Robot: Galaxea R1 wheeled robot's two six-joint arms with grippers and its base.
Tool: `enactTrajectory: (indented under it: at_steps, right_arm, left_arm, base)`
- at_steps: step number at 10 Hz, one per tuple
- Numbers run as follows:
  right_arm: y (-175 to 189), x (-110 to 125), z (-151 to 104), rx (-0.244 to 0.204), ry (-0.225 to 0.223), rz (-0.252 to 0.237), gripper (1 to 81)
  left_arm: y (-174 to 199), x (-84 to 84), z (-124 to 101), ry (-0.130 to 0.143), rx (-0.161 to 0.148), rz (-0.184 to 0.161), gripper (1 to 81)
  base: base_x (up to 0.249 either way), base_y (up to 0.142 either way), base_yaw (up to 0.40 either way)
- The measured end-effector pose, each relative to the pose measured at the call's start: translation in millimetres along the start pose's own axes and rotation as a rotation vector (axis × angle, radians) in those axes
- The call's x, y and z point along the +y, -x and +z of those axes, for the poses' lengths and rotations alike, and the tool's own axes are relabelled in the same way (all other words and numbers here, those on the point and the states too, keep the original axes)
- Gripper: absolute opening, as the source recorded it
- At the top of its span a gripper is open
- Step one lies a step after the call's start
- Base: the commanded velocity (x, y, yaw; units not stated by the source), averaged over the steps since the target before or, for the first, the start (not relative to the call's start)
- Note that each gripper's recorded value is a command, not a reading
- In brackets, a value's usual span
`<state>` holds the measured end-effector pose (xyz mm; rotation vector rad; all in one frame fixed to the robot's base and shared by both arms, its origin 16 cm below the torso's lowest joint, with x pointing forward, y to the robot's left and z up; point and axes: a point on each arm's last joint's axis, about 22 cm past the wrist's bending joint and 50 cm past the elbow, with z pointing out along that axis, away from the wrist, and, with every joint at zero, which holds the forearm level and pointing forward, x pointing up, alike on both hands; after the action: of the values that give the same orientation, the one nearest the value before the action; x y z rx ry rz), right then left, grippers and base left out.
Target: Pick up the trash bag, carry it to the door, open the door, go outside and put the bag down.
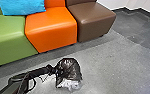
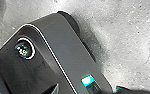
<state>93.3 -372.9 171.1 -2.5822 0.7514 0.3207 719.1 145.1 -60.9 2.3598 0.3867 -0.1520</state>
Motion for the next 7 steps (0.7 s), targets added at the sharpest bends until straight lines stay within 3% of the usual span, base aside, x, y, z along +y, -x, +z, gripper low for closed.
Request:
enactTrajectory:
  at_steps: [1, 4, 7]
  right_arm:
    - [0, 0, 0, -0.004, 0.003, 0.002, 81.1]
    - [4, 3, -1, -0.042, 0.026, 0.025, 81.1]
    - [4, 2, 0, -0.045, 0.028, 0.029, 81.1]
  left_arm:
    - [-1, -2.2, 2, 0.000, 0.001, -0.005, 81.1]
    - [6, -21.2, 20, 0.007, -0.040, -0.061, 81.1]
    - [3, -23.1, 22, 0.008, -0.032, -0.068, 81.1]
  base:
    - [0.000, 0.000, 0.000]
    - [0.000, 0.000, 0.000]
    - [0.000, 0.000, 0.000]
